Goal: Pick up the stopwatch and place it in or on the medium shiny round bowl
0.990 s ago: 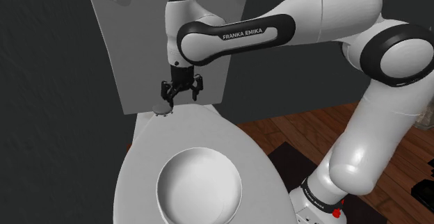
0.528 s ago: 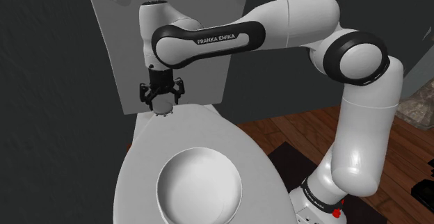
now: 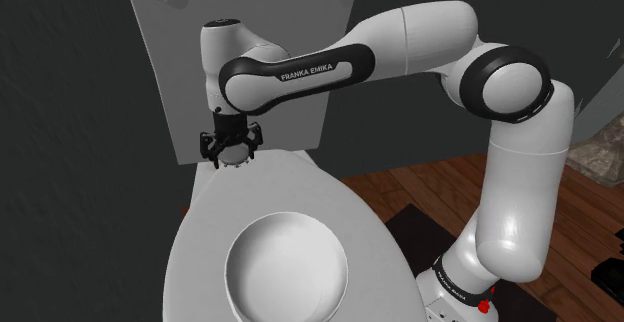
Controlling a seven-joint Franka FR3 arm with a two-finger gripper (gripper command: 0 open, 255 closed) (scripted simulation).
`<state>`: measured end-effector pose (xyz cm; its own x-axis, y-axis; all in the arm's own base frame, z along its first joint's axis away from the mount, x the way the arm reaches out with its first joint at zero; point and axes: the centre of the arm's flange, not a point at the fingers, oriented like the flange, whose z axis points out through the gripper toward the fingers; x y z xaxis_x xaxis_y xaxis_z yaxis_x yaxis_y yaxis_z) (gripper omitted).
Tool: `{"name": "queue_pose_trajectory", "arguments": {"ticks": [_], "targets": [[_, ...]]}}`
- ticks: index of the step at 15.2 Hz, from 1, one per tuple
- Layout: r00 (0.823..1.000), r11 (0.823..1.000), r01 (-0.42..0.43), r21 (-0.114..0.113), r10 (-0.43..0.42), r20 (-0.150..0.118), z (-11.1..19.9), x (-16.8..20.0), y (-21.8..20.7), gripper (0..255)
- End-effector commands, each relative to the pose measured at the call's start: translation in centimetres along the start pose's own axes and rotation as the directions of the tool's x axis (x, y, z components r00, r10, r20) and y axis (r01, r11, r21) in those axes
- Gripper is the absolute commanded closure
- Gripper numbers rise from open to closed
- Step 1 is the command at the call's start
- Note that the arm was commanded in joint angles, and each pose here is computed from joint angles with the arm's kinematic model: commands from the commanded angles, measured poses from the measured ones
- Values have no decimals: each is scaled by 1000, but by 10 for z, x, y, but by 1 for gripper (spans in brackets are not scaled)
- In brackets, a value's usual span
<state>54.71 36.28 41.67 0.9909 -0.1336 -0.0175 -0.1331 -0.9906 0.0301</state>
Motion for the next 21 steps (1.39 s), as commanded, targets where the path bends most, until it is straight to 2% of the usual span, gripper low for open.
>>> {"name": "queue_pose_trajectory", "arguments": {"ticks": [1, 5, 6, 15, 21], "targets": [[1000, 1000, -6, -11, 7, 17, 11, 4, 5, 0], [1000, 1000, -6, -11, 7, 17, 11, 4, 5, 0], [1000, 1000, -6, -11, 7, 17, 11, 5, 4, 255], [1000, 1000, -6, -11, 7, 17, 11, 4, 5, 255], [1000, 1000, -6, -11, 7, 17, -20, 4, 6, 255]]}}
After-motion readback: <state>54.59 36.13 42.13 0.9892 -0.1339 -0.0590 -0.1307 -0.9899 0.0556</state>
